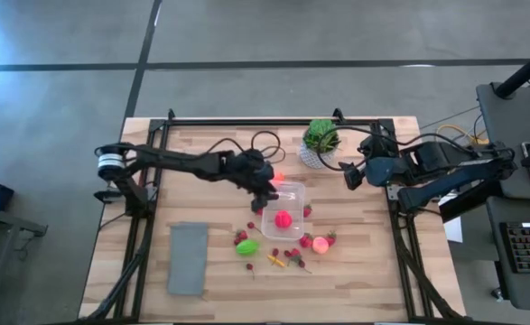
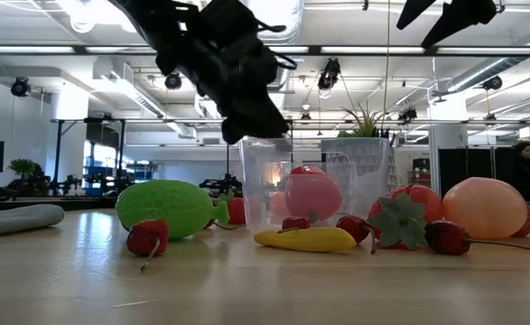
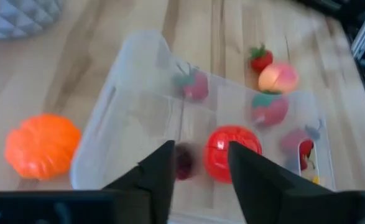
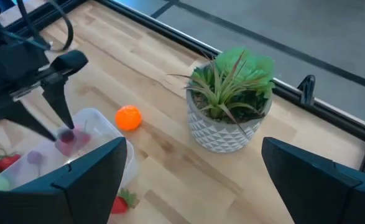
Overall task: Pick and placing Produce into tupperware
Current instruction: Put the red cherry into the transparent bin, then put the red strawberry into the transparent bin
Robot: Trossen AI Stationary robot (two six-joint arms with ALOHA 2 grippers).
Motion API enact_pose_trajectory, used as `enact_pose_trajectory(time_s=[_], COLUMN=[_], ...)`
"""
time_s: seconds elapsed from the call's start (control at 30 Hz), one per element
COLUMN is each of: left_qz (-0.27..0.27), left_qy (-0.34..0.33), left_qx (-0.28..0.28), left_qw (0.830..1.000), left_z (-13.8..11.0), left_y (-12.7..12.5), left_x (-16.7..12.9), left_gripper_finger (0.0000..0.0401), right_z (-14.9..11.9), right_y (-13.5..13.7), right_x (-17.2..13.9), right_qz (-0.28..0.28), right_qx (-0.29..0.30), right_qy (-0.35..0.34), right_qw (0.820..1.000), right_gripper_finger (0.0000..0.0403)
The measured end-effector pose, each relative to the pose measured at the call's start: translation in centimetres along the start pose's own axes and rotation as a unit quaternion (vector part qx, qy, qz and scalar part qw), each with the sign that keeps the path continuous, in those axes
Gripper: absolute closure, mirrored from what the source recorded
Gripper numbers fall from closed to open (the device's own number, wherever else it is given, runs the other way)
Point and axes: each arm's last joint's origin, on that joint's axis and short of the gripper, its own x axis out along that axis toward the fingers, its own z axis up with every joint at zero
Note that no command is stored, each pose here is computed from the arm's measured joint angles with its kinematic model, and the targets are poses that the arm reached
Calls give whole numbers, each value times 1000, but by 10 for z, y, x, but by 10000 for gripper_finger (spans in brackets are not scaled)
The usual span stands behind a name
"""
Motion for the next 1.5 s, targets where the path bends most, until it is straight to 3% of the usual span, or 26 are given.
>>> enact_pose_trajectory(time_s=[0.23, 0.47, 0.63, 0.87, 1.03, 1.17, 1.37, 1.5], left_qz=[-3, 0, -3, 10, 37, 40, 39, 39], left_qy=[-6, -42, -70, -67, -62, -60, -63, -64], left_qx=[3, 10, 19, 15, -3, -4, -4, -3], left_qw=[1000, 999, 997, 998, 997, 997, 997, 997], left_z=[2, 15, 15, -13, -35, -45, -48, -47], left_y=[-6, -19, -28, -26, -20, -18, -17, -17], left_x=[-13, -63, -95, -112, -113, -111, -110, -110], left_gripper_finger=[181, 159, 159, 159, 159, 159, 159, 159], right_z=[-7, -23, -43, -94, -144, -169, -188, -193], right_y=[3, 21, 44, 80, 99, 113, 127, 123], right_x=[5, 26, 39, 30, 33, 37, 45, 52], right_qz=[22, 56, 85, 110, 82, 44, 13, -10], right_qx=[-3, 19, -55, -143, -240, -235, -292, -243], right_qy=[45, 124, 178, 253, 283, 283, 213, 250], right_qw=[999, 991, 979, 950, 925, 929, 932, 937], right_gripper_finger=[38, 38, 38, 38, 38, 38, 38, 42])
